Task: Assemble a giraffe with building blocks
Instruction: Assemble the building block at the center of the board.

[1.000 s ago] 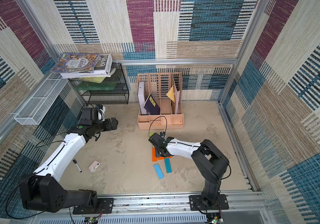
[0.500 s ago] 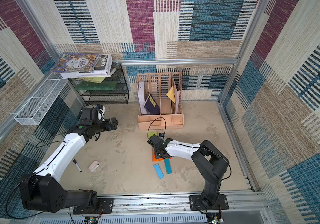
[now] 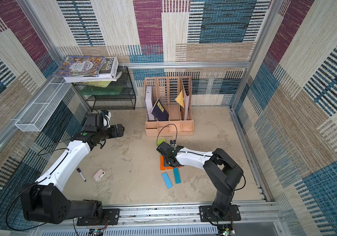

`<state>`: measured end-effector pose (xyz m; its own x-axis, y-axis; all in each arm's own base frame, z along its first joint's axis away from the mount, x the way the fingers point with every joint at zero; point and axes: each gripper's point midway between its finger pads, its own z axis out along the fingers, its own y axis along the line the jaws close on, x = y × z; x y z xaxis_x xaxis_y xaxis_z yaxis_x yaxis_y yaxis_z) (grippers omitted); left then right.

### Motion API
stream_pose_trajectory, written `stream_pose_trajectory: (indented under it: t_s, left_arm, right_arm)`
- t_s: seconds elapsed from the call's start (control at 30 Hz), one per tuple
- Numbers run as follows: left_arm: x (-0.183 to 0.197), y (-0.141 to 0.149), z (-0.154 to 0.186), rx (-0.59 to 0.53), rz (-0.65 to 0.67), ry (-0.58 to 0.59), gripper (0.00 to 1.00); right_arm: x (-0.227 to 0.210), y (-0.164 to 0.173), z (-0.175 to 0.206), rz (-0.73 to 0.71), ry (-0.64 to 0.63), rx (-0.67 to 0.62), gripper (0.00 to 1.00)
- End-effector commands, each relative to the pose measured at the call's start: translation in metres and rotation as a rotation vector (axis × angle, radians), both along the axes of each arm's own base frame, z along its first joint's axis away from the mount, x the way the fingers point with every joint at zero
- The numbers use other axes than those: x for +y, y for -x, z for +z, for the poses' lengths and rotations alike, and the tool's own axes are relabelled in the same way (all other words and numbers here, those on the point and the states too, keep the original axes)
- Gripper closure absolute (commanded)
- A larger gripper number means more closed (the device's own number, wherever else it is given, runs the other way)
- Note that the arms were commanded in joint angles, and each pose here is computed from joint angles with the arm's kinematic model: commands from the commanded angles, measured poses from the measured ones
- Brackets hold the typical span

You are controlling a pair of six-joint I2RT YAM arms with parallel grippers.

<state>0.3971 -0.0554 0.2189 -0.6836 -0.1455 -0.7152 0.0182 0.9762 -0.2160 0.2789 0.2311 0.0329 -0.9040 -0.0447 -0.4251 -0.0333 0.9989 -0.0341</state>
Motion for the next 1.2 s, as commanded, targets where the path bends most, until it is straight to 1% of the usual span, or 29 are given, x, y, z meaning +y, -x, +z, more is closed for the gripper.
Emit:
stream_pose_trajectory:
  t_s: [0.0, 0.27, 0.37, 0.47, 0.57, 0.63, 0.73, 0.93, 1.17]
  left_arm:
    - [-0.002, 0.0, 0.003, -0.01, -0.007, 0.01, 0.01]
    - [-0.002, 0.0, 0.004, -0.01, -0.007, 0.01, 0.01]
    - [-0.002, 0.0, 0.004, -0.01, -0.007, 0.01, 0.01]
    - [-0.002, 0.0, 0.004, -0.012, -0.006, 0.008, 0.01]
    - [-0.002, 0.0, 0.004, -0.01, -0.005, 0.008, 0.01]
    - [-0.002, 0.0, 0.004, -0.01, -0.006, 0.009, 0.01]
    - [-0.002, 0.0, 0.003, -0.007, -0.007, 0.012, 0.01]
    - [-0.003, 0.0, 0.001, -0.003, -0.008, 0.011, 0.01]
    - [-0.003, 0.001, 0.002, -0.006, -0.008, 0.003, 0.01]
  right_arm:
    - [-0.002, 0.005, 0.0, -0.029, -0.023, 0.022, 0.23]
    - [-0.002, 0.004, 0.005, -0.044, -0.048, 0.01, 0.23]
    - [-0.011, 0.0, 0.014, -0.063, -0.035, -0.022, 0.22]
    - [-0.029, -0.003, 0.025, -0.1, -0.025, -0.047, 0.21]
    - [-0.059, 0.0, 0.03, -0.146, 0.013, -0.059, 0.23]
    - [-0.081, 0.006, 0.028, -0.168, 0.038, -0.045, 0.26]
    - [-0.097, 0.017, 0.019, -0.157, 0.032, -0.005, 0.27]
    - [-0.097, 0.032, 0.004, -0.104, 0.015, 0.037, 0.27]
    - [-0.088, 0.032, -0.005, -0.079, -0.002, 0.055, 0.27]
